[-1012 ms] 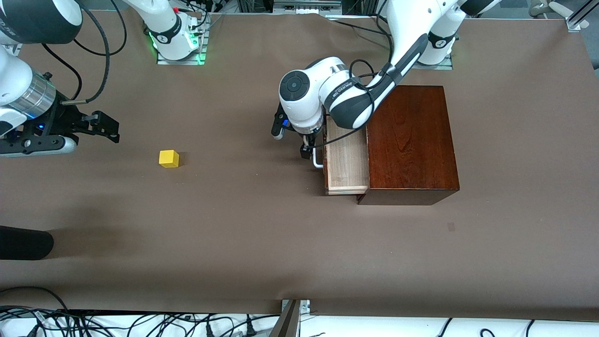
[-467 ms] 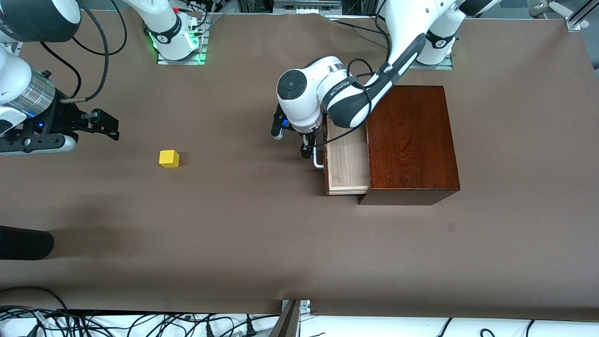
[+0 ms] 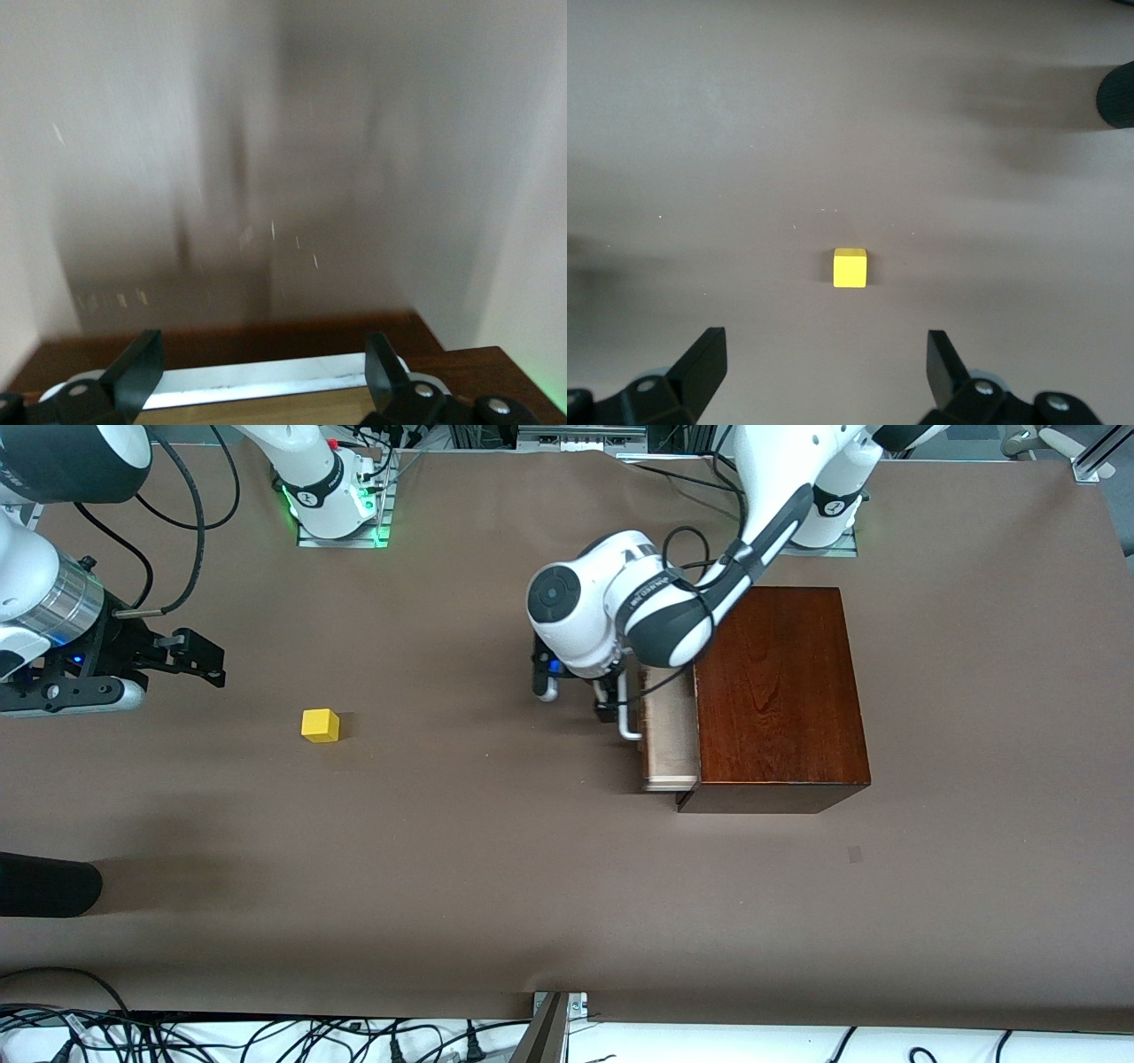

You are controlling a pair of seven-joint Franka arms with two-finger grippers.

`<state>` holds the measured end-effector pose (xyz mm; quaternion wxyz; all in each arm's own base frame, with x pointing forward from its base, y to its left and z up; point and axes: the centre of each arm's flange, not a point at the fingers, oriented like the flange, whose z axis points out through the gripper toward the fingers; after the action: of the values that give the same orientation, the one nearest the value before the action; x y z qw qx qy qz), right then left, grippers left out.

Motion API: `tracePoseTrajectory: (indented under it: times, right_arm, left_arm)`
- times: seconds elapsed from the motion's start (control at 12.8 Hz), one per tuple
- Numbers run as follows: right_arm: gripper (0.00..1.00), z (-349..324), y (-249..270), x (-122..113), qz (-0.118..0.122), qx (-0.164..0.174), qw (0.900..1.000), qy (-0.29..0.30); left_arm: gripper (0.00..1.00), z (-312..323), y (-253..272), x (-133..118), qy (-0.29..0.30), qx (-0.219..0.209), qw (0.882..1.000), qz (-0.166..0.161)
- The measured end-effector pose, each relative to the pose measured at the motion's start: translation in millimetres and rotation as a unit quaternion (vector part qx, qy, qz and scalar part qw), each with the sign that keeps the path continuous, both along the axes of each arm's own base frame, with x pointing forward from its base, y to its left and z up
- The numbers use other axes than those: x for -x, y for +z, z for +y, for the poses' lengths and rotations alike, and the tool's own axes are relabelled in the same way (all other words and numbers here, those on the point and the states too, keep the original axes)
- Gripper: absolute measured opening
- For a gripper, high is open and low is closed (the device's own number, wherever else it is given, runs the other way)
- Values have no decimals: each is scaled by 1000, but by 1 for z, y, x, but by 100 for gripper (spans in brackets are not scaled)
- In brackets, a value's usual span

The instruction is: Open drawer, take yellow block, close drawer

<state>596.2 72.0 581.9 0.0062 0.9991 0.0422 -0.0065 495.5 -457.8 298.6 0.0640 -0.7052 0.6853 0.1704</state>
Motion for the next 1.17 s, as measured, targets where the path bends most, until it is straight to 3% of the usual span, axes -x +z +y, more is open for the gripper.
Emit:
tracePoseTrajectory:
  times: [0.39,0.86,1.01,1.17]
  right_arm:
    - [100,1,0,1,4,0,1000,2]
    - [100,2,-2,4,15,2,1000,2]
    - [100,2,-2,4,15,1,1000,3]
    - [100,1,-2,4,15,2,1000,2]
  left_arm:
    - [100,33,-1,-11,30,-36,999,18]
    - [100,38,6,-15,38,-30,999,18]
    - [100,40,29,-19,53,-19,998,9]
    - [100,42,78,-22,95,25,995,8]
